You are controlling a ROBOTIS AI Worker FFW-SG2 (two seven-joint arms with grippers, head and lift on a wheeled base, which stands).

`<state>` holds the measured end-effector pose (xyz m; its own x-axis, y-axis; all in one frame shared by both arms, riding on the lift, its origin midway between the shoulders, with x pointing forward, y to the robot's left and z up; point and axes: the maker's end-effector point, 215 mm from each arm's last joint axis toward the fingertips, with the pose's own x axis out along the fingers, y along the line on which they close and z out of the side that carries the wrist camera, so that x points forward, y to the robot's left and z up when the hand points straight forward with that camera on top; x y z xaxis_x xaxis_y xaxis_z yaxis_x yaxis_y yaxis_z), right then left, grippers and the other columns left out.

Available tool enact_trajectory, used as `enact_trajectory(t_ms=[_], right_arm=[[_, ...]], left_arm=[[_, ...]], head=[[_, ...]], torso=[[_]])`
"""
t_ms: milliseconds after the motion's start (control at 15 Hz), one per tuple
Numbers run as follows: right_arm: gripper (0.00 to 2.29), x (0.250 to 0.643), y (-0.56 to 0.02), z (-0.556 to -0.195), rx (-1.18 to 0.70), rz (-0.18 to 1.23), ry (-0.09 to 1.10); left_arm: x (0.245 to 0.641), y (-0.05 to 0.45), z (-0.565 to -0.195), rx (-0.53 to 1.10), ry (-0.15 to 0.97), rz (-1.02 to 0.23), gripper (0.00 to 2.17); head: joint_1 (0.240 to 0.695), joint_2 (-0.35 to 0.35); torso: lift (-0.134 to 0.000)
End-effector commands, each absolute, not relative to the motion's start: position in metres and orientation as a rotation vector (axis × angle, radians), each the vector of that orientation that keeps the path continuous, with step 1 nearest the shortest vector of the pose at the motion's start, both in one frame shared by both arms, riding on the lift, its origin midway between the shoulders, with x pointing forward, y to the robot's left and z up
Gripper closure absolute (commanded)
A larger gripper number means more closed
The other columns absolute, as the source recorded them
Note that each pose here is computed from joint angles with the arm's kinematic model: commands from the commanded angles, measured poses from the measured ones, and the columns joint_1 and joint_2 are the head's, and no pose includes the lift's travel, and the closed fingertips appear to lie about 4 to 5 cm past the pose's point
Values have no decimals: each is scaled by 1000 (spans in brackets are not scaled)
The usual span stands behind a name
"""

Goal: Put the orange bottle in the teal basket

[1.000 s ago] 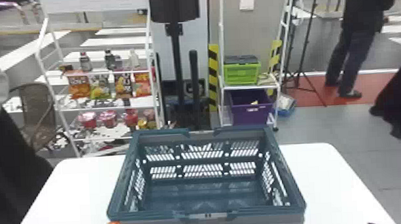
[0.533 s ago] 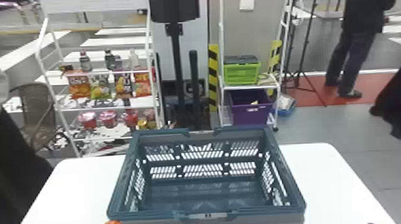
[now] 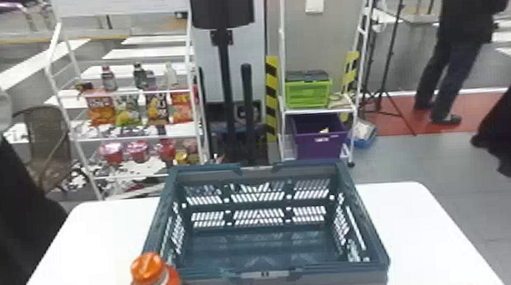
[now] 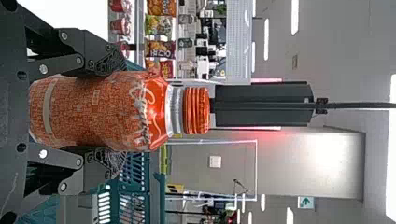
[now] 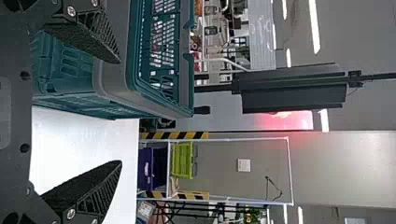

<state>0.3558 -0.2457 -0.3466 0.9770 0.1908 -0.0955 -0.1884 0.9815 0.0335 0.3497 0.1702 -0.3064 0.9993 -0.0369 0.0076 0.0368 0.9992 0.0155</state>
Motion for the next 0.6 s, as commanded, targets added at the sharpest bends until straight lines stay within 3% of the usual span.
enact_trajectory(t_ms=[0, 267, 533], right_arm=[[124, 355, -246, -348, 24, 191, 101], [124, 354, -246, -351, 24, 190, 108], [124, 352, -246, -355, 20, 190, 116]], left_arm=[[363, 169, -291, 31, -9, -47, 691], [388, 164, -268, 55, -5, -74, 687], [423, 159, -283, 112, 103, -109, 684]], head=[[499, 0], [499, 0], [499, 0]], torso=[[0], [0], [0]])
